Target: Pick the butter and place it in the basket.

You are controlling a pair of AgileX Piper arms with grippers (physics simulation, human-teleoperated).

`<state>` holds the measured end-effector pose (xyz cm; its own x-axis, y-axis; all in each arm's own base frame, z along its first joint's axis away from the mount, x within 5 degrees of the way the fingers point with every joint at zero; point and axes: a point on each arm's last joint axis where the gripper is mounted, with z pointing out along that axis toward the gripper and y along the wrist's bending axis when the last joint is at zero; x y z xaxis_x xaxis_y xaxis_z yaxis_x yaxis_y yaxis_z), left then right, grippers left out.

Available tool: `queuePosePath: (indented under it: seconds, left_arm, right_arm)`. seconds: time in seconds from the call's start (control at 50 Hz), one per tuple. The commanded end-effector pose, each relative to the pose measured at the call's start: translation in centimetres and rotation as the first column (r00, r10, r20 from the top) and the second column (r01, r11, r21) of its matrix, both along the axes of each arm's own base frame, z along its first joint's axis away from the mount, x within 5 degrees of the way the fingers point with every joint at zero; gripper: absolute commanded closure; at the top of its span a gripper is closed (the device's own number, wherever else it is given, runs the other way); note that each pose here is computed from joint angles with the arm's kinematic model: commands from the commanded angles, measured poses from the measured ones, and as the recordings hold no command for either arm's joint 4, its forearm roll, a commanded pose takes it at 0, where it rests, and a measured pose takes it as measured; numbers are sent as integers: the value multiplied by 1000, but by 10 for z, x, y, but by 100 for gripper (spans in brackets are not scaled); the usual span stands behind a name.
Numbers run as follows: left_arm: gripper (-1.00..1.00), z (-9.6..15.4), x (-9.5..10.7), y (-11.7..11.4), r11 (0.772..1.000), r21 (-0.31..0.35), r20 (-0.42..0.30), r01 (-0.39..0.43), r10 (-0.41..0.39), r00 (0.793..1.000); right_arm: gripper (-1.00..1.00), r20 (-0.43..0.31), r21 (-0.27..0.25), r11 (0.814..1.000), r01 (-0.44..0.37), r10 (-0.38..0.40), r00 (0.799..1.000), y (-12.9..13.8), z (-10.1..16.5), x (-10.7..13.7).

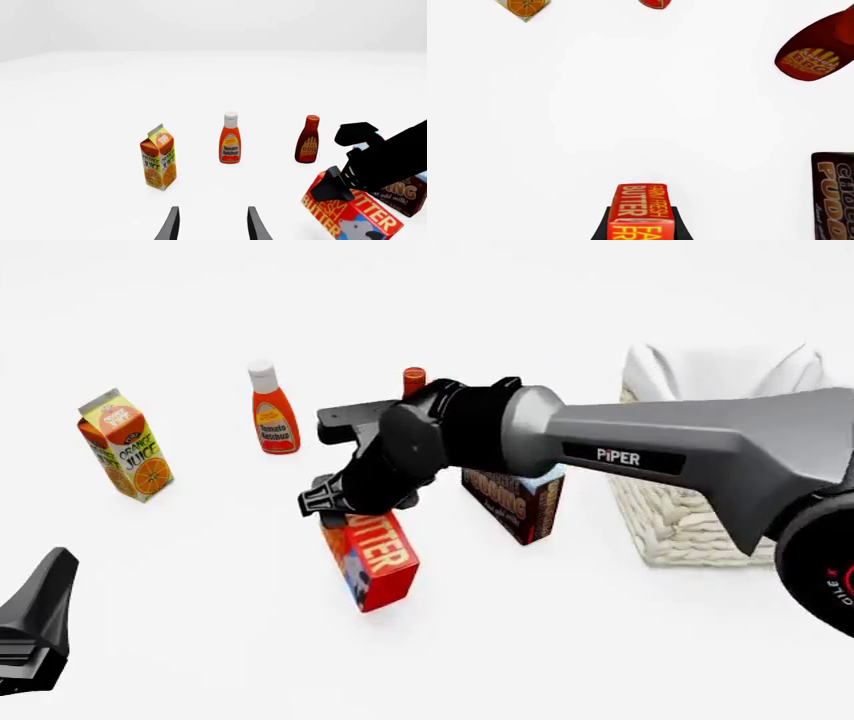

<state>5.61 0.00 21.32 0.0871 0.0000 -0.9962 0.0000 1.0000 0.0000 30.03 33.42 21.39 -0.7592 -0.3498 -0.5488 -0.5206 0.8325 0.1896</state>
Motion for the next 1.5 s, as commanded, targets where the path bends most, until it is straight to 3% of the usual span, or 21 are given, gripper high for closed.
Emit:
queuePosePath:
  seconds: [0.02, 0.2, 0.24, 0.28, 0.32, 0.48, 0.56, 0.8, 0.96, 1.1, 1.12, 1.22, 1.4, 1.5]
  left_arm:
    - [-100, 0, 0, 0, 1000, 0, 0, 0, 0, 1000]
    - [-100, 0, 0, 0, 1000, 0, 0, 0, 0, 1000]
    - [-100, 0, 0, 0, 1000, 0, 0, 0, 0, 1000]
    - [-100, 0, 0, 0, 1000, 0, 0, 0, 0, 1000]
    - [-100, 0, 0, 0, 1000, 0, 0, 0, 0, 1000]
    - [-100, 0, 0, 0, 1000, 0, 0, 0, 0, 1000]
    - [-100, 0, 0, 0, 1000, 0, 0, 0, 0, 1000]
    - [-100, 0, 0, 0, 1000, 0, 0, 0, 0, 1000]
    - [-100, 0, 0, 0, 1000, 0, 0, 0, 0, 1000]
    - [-100, 0, 0, 0, 1000, 0, 0, 0, 0, 1000]
    - [-100, 0, 0, 0, 1000, 0, 0, 0, 0, 1000]
    - [-100, 0, 0, 0, 1000, 0, 0, 0, 0, 1000]
    - [-100, 0, 0, 0, 1000, 0, 0, 0, 0, 1000]
    - [-100, 0, 0, 0, 1000, 0, 0, 0, 0, 1000]
  right_arm:
    - [100, 41, 85, 996, 8, -12, 999, -11, 38, -19]
    - [100, 95, 129, 992, 5, -18, 995, -28, 63, -25]
    - [100, 157, 154, 988, -23, -1, 988, -36, 79, -28]
    - [100, 168, 182, 983, -10, -21, 986, -43, 86, -31]
    - [100, 230, 204, 978, -40, -8, 973, -51, 103, -36]
    - [100, 296, 238, 970, -47, -27, 955, -75, 125, -46]
    - [100, 378, 260, 964, -62, -43, 925, -97, 145, -52]
    - [100, 431, 292, 956, -10, -122, 894, -137, 163, -59]
    - [100, 477, 312, 950, -3, -154, 866, -153, 172, -63]
    - [100, 491, 323, 946, 10, -177, 853, -161, 175, -64]
    - [100, 576, 361, 932, 44, -260, 775, -193, 183, -67]
    - [100, 587, 374, 925, 63, -289, 756, -202, 187, -68]
    - [100, 586, 377, 922, 87, -311, 748, -212, 188, -72]
    - [100, 599, 381, 919, 102, -330, 730, -219, 189, -72]
